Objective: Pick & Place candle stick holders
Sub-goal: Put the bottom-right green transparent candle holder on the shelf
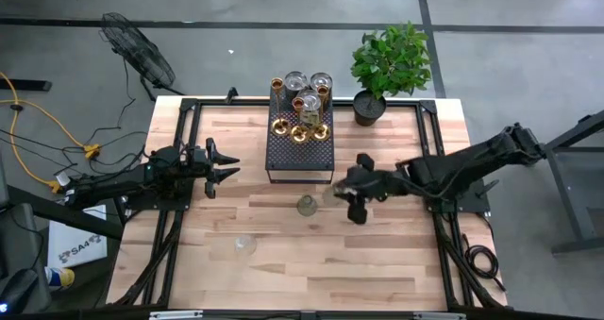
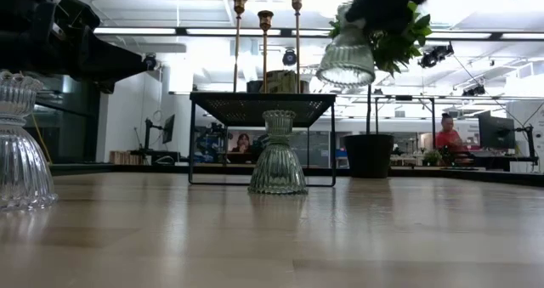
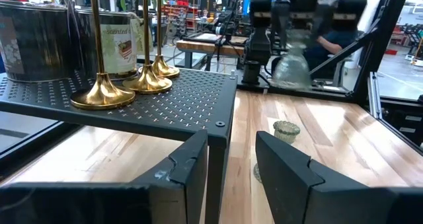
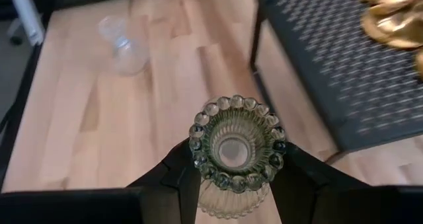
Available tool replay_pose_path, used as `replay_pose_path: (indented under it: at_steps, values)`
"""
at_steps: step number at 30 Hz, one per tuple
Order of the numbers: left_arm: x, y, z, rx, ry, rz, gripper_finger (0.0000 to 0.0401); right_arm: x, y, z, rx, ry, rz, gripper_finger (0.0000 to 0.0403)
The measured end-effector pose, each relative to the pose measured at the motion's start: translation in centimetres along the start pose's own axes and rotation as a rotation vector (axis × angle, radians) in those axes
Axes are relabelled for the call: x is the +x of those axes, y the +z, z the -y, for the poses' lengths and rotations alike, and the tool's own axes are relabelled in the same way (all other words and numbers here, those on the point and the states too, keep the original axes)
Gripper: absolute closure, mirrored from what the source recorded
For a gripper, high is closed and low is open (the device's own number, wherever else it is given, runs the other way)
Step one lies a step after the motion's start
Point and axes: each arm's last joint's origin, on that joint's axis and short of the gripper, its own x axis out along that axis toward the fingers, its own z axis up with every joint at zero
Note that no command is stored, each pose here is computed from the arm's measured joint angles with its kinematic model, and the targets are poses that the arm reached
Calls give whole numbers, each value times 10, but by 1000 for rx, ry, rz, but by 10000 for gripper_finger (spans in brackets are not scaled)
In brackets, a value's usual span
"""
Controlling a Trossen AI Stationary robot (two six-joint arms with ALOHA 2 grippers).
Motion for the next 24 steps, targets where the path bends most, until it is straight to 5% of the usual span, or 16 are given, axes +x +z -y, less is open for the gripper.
replay_pose_path:
  at_steps: [12, 24]
  values:
    - [0, 0, 0, 0, 0, 0, 276, -5, 38, 35, 123, -111, 65, 268]
    - [0, 0, 0, 0, 0, 0, 276, -5, 44, 54, 290, -173, 71, 268]
